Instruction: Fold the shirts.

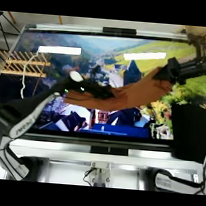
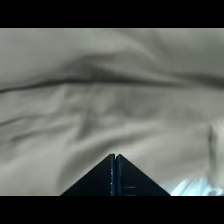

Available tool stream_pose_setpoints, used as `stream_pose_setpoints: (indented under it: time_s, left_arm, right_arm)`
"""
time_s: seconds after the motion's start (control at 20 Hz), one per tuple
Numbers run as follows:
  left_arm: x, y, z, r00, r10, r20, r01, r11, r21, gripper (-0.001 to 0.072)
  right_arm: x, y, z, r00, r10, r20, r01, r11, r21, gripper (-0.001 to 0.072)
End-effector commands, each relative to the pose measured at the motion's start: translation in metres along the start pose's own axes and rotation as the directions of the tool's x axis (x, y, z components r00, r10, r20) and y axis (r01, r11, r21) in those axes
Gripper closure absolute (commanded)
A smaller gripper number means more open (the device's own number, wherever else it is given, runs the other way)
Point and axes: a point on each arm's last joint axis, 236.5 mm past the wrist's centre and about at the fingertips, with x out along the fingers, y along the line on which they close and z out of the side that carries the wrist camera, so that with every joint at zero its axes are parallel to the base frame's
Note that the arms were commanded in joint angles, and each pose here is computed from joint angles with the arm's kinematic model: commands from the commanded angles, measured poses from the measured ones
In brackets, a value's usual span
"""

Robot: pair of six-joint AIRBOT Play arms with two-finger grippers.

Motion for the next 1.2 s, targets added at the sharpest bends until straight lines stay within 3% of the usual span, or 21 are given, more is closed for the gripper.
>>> stream_pose_setpoints:
  time_s: [0.0,0.15,0.3,0.45,0.6,0.75,0.9,0.95,1.0,1.15]
  left_arm:
    - [0.058,-0.026,-0.017,0.993,-0.106,0.046,0.111,0.986,-0.122,0.0672]
    - [0.054,-0.041,0.001,0.979,-0.179,0.1,0.19,0.974,-0.121,0.0673]
    - [-0.007,-0.033,0.038,0.975,-0.19,0.117,0.193,0.981,-0.015,0.0677]
    - [-0.113,-0.011,0.074,0.982,-0.042,0.184,0.013,0.988,0.156,0.0677]
    - [-0.256,-0.005,0.106,0.905,0.137,0.403,-0.231,0.953,0.195,0.0677]
    - [-0.382,-0.031,0.103,0.784,0.156,0.6,-0.326,0.927,0.185,0.0676]
    - [-0.457,-0.059,0.076,0.683,0.168,0.711,-0.406,0.896,0.178,0.0676]
    - [-0.468,-0.063,0.067,0.666,0.184,0.723,-0.436,0.882,0.178,0.0676]
    - [-0.473,-0.065,0.058,0.659,0.204,0.724,-0.465,0.867,0.179,0.0675]
    - [-0.466,-0.061,0.039,0.693,0.25,0.676,-0.484,0.856,0.18,0.0675]
  right_arm:
    - [-0.025,0.034,-0.014,0.999,0.015,0.042,-0.015,1.0,-0.018,0.0631]
    - [-0.018,0.042,-0.013,0.999,0.032,0.037,-0.031,0.999,-0.031,0.0631]
    - [0.009,0.046,0.002,0.998,0.037,0.043,-0.034,0.997,-0.064,0.0631]
    - [0.058,0.047,0.015,0.998,0.058,0.006,-0.058,0.995,-0.076,0.0631]
    - [0.131,0.054,0.011,0.993,0.08,-0.087,-0.088,0.991,-0.096,0.0631]
    - [0.221,0.069,-0.006,0.979,0.107,-0.172,-0.128,0.985,-0.116,0.0631]
    - [0.303,0.095,-0.028,0.954,0.211,-0.213,-0.225,0.973,-0.046,0.0608]
    - [0.324,0.099,-0.027,0.953,0.238,-0.185,-0.244,0.97,-0.008,0.0395]
    - [0.339,0.103,-0.022,0.952,0.265,-0.15,-0.264,0.964,0.03,0.006]
    - [0.33,0.091,-0.006,0.954,0.276,-0.119,-0.271,0.961,0.059,0.004]
